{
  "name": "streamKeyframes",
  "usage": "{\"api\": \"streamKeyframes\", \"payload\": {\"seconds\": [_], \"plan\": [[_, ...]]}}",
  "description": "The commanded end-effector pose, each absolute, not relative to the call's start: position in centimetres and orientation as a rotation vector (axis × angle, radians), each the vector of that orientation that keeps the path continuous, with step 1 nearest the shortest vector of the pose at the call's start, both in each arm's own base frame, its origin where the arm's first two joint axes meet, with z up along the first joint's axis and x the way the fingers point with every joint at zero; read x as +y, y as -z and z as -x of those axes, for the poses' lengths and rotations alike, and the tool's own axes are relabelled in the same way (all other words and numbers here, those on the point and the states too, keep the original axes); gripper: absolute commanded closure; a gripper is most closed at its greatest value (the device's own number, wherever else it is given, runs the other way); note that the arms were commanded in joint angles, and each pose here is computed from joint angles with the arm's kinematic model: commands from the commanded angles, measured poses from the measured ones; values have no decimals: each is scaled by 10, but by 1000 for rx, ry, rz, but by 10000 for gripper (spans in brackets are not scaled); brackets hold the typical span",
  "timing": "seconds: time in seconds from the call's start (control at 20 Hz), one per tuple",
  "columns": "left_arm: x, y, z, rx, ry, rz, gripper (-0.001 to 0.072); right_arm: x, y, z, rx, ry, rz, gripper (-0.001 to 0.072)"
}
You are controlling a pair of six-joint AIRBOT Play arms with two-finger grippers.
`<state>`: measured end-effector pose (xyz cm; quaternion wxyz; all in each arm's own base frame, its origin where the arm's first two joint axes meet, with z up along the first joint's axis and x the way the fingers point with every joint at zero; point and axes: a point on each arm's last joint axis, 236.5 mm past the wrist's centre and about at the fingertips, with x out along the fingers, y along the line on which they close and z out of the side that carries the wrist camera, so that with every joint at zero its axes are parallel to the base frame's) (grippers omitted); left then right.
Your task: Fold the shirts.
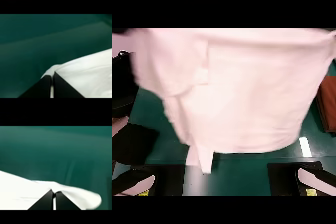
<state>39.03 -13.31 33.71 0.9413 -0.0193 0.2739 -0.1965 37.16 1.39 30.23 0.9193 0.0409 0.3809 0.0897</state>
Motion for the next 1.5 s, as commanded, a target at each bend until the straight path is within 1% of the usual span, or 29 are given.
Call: {"api": "streamKeyframes", "payload": {"seconds": [0.0, 0.1, 0.2, 0.25, 0.3, 0.35, 0.4, 0.5, 0.6, 0.7, 0.8, 0.95, 1.05, 1.15, 1.45], "plan": [[-146, -174, -447, 923, 378, 51, 678, 24, -185, -423, 1056, -227, -144, 696], [-145, -111, -476, 1020, 347, 67, 678, 25, -126, -448, 1160, -227, -178, 695], [-137, -76, -494, 1058, 319, 100, 676, 25, -87, -463, 1234, -231, -204, 694], [-131, -68, -498, 1070, 307, 114, 655, 24, -77, -470, 1254, -232, -208, 693], [-124, -65, -500, 1074, 295, 127, 351, 25, -73, -477, 1257, -236, -211, 658], [-117, -67, -502, 1073, 282, 150, 50, 25, -75, -484, 1245, -245, -223, 417], [-107, -72, -501, 1078, 270, 175, 38, 26, -81, -490, 1227, -258, -242, 329], [-84, -88, -488, 1107, 256, 229, 39, 30, -97, -488, 1215, -306, -282, 329], [-61, -98, -464, 1151, 251, 237, 38, 28, -104, -470, 1260, -334, -289, 334], [-47, -92, -436, 1175, 225, 250, 37, 31, -103, -449, 1296, -356, -274, 334], [-41, -64, -399, 1208, 193, 277, 37, 37, -98, -429, 1306, -361, -275, 335], [-41, -1, -332, 1322, 156, 308, 37, 45, -94, -406, 1294, -363, -271, 335], [-44, 35, -300, 1397, 139, 334, 38, 47, -94, -397, 1274, -354, -278, 335], [-49, 61, -283, 1438, 127, 373, 37, 48, -94, -388, 1260, -345, -280, 335], [-87, 80, -275, 1401, 201, 572, 38, 49, -102, -378, 1235, -342, -276, 336]]}}
